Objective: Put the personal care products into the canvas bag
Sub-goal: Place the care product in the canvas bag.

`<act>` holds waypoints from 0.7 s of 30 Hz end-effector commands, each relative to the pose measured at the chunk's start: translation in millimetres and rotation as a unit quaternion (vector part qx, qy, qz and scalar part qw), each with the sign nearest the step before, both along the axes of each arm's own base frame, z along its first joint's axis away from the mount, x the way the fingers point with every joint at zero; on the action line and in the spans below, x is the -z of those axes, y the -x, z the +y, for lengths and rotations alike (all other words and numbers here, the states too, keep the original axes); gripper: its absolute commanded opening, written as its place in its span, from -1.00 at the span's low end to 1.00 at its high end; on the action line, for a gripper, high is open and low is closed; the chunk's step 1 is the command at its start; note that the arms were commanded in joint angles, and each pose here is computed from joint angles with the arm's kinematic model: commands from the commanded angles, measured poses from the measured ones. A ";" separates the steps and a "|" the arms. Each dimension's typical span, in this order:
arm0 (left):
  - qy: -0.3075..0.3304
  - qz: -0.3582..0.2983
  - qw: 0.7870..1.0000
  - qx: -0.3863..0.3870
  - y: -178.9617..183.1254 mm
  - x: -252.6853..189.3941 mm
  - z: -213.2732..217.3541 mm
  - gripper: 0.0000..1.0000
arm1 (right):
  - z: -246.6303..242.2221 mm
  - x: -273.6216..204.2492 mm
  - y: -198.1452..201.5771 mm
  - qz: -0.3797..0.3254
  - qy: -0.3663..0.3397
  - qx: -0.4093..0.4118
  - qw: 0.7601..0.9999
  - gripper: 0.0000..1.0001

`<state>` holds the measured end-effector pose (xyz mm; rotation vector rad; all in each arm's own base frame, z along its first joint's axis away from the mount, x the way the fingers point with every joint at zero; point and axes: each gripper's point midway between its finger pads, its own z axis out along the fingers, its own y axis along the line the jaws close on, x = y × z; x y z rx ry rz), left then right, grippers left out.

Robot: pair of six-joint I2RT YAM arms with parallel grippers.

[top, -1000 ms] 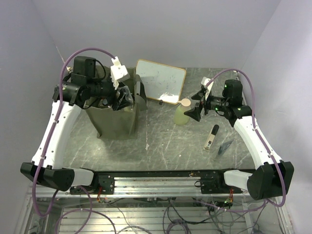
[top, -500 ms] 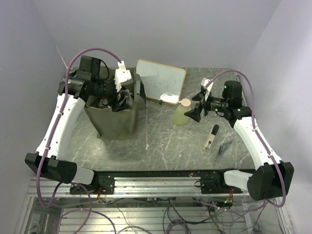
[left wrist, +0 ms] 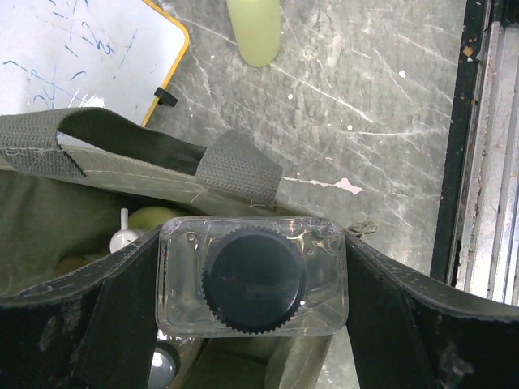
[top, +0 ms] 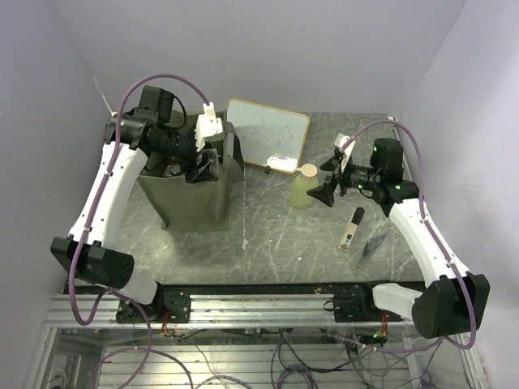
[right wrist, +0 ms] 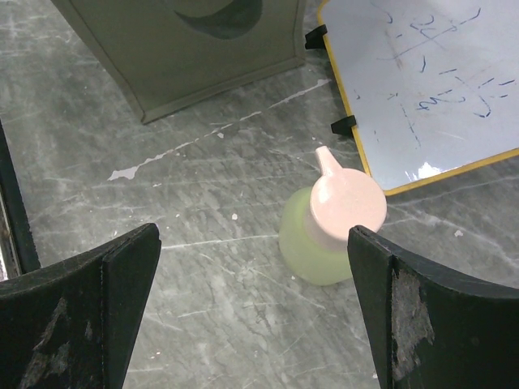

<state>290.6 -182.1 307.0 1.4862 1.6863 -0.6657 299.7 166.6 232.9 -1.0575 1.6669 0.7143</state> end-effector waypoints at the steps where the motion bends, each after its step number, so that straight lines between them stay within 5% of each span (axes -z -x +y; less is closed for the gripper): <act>1: 0.024 -0.070 0.996 0.045 0.1 -34.0 -3.1 -0.86 | 1.5 -0.3 -0.6 -0.009 0.001 -0.005 1.000 0.99; 21: 0.024 -0.066 0.995 0.075 -23.2 -8.8 20.7 -0.86 | 0.3 6.1 -0.2 -0.006 0.004 -0.003 1.000 0.99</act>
